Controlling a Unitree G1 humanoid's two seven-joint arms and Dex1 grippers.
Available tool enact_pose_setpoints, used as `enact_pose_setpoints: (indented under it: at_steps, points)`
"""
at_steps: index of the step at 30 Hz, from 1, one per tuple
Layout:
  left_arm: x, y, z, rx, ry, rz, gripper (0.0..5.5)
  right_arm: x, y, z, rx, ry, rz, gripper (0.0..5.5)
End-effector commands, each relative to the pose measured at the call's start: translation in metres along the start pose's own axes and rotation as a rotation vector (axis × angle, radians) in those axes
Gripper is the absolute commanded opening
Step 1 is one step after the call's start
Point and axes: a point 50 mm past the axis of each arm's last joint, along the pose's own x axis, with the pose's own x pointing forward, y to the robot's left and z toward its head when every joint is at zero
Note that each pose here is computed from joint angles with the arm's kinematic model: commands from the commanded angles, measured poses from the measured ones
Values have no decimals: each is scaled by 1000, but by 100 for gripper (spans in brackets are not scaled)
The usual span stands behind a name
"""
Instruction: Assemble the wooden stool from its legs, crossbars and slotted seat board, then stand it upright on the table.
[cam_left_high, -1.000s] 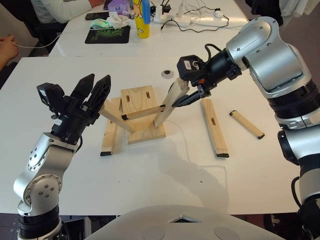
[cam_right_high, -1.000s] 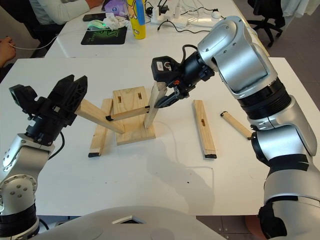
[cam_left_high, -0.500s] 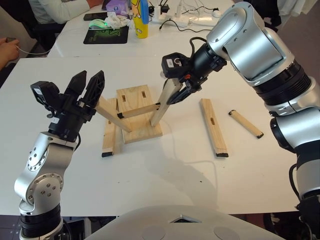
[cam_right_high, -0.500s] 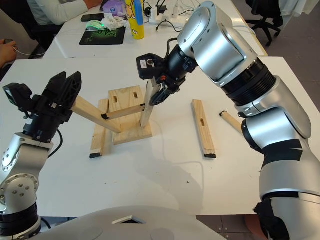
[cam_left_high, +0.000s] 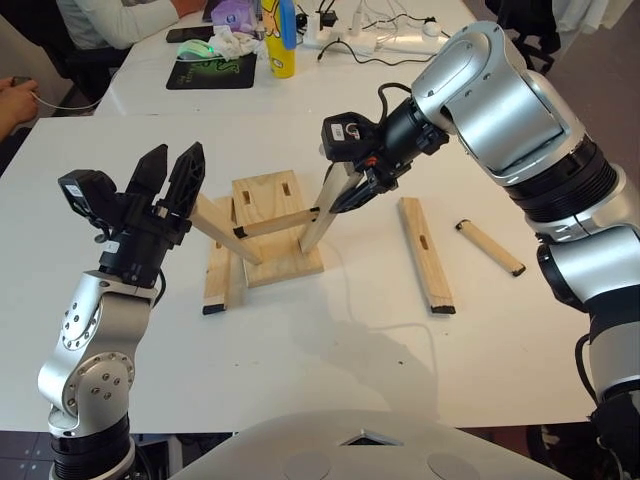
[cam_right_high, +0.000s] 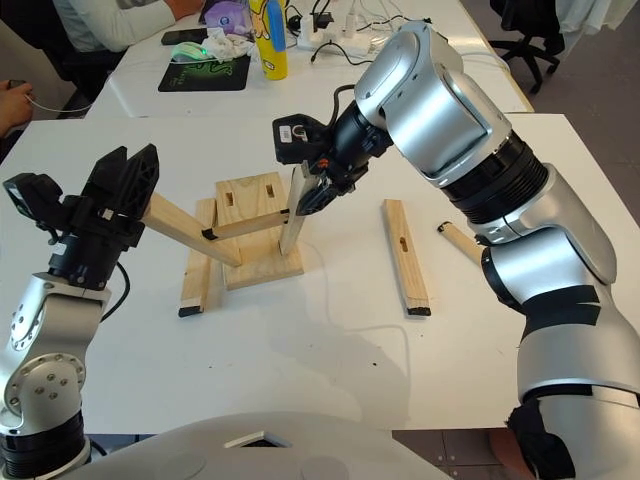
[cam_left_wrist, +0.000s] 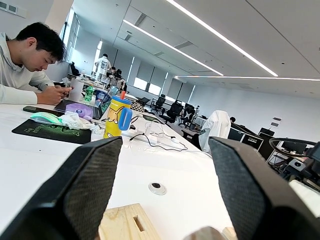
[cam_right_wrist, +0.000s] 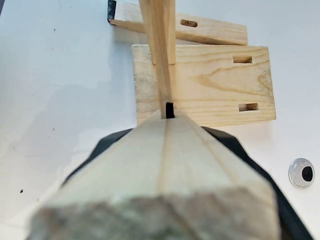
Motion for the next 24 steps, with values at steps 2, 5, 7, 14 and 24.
enact_pose_setpoints:
  at_steps: [2,5,7,14,24]
  points:
    - [2,-7,-25,-40,181,-63,318,66,22,2,113,-231,282,205]
    - [4,-6,-24,-34,186,-78,318,56,22,-6,138,-263,249,205]
    - [6,-5,-23,-31,189,-85,318,51,20,-8,158,-298,225,206]
    - [13,-4,-22,-24,205,-114,318,34,10,2,205,-493,97,298]
    - [18,0,-20,-13,222,-147,318,12,9,-14,222,-555,-26,298]
